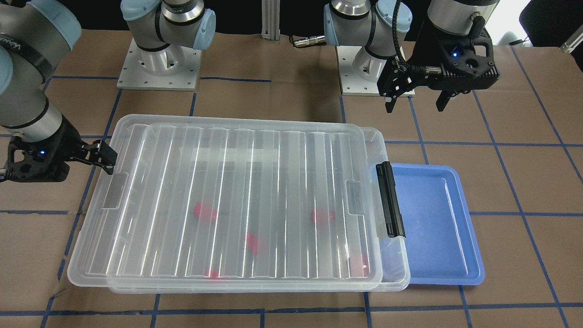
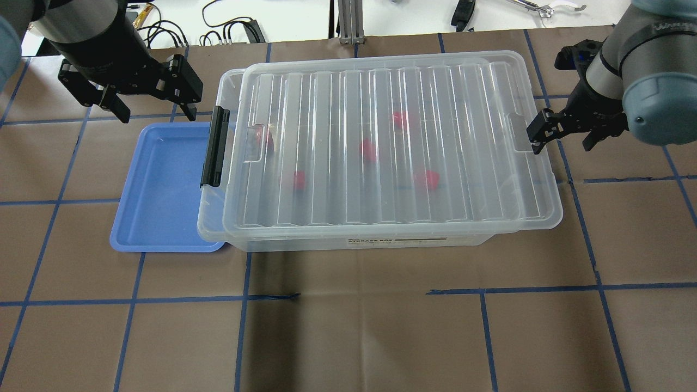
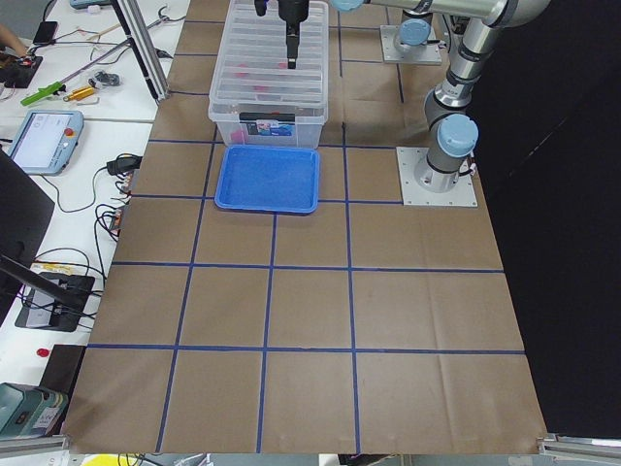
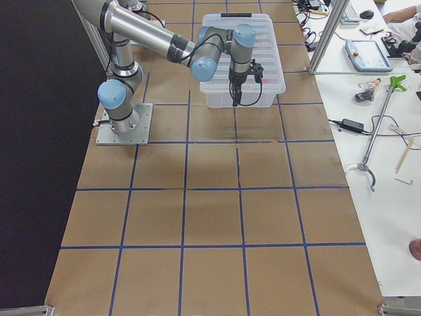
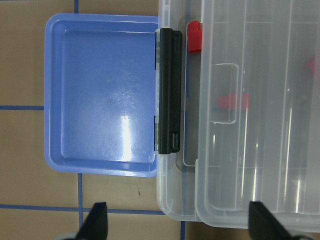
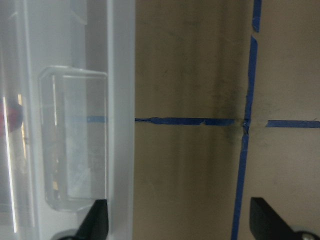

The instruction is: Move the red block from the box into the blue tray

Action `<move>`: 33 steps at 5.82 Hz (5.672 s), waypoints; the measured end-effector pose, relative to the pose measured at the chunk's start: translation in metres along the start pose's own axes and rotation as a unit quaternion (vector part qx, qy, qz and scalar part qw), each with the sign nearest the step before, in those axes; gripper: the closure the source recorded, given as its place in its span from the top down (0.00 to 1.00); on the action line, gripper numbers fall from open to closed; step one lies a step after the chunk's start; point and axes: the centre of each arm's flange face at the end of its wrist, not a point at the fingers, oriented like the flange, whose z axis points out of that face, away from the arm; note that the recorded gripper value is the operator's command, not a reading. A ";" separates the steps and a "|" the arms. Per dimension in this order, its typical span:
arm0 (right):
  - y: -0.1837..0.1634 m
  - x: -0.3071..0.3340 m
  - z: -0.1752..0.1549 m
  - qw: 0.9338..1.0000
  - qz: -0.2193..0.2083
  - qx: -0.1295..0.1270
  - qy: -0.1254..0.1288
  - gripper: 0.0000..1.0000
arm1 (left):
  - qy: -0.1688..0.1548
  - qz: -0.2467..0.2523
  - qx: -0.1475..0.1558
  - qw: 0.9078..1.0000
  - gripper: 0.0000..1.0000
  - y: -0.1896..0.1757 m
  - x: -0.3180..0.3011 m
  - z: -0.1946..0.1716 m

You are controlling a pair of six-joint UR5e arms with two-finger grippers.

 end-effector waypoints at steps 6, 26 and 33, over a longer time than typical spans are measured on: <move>0.038 0.166 -0.005 0.998 -0.029 -0.018 0.050 1.00 | 0.032 0.443 -0.054 0.894 0.97 -0.039 0.070 0.090; 0.017 -0.040 -0.154 0.999 0.051 0.000 0.004 1.00 | 0.062 0.613 -0.028 0.787 0.11 -0.082 -0.083 0.142; 0.019 0.293 0.034 0.998 0.040 -0.039 -0.038 1.00 | 0.091 0.710 -0.003 0.699 0.98 -0.060 -0.155 0.365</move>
